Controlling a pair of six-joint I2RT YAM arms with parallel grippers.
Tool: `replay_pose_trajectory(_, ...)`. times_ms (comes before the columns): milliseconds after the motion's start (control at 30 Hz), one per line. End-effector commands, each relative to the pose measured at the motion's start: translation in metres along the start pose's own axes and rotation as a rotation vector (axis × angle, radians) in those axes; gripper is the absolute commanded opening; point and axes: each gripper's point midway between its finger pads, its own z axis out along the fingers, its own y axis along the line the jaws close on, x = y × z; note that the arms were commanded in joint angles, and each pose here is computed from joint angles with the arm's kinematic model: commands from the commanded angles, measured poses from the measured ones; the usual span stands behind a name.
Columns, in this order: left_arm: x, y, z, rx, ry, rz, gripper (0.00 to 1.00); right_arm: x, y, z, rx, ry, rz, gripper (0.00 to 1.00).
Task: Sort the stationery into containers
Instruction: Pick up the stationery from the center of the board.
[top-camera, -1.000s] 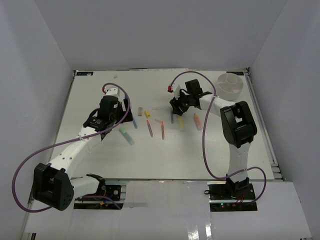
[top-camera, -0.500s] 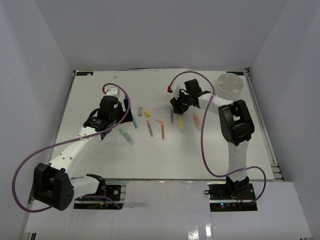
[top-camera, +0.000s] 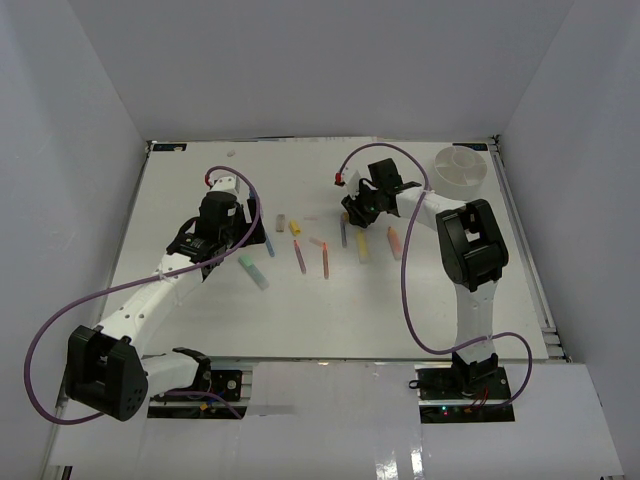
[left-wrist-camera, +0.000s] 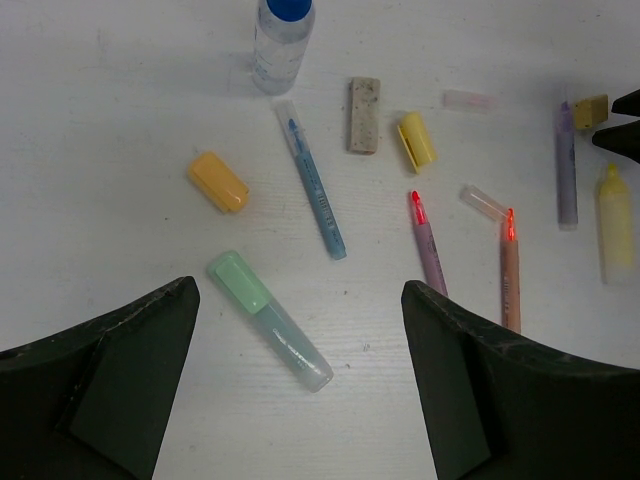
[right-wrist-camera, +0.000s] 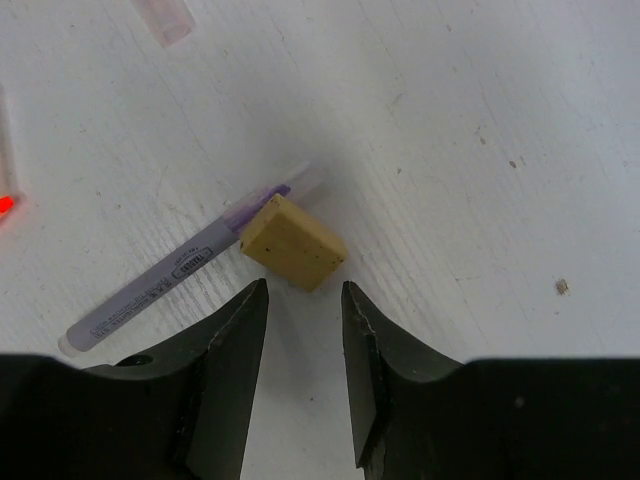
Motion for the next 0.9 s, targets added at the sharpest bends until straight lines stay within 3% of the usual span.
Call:
replay_pose_trajectory(0, -0.018, -0.004, -0.006, 0.015, -0.041, -0.007, 0.94, -0.016, -0.008, -0.002, 0.032, -0.025, -0.019, 0.42)
replay_pose_trajectory(333, -0.018, -0.004, -0.007, 0.017, -0.040, -0.005, 0.94, -0.022, -0.015, -0.004, 0.059, -0.040, -0.006, 0.41)
replay_pose_trajectory(867, -0.016, -0.004, -0.005, 0.015, -0.033, -0.002, 0.94, -0.027, 0.000, -0.005, -0.042, -0.054, -0.155, 0.50)
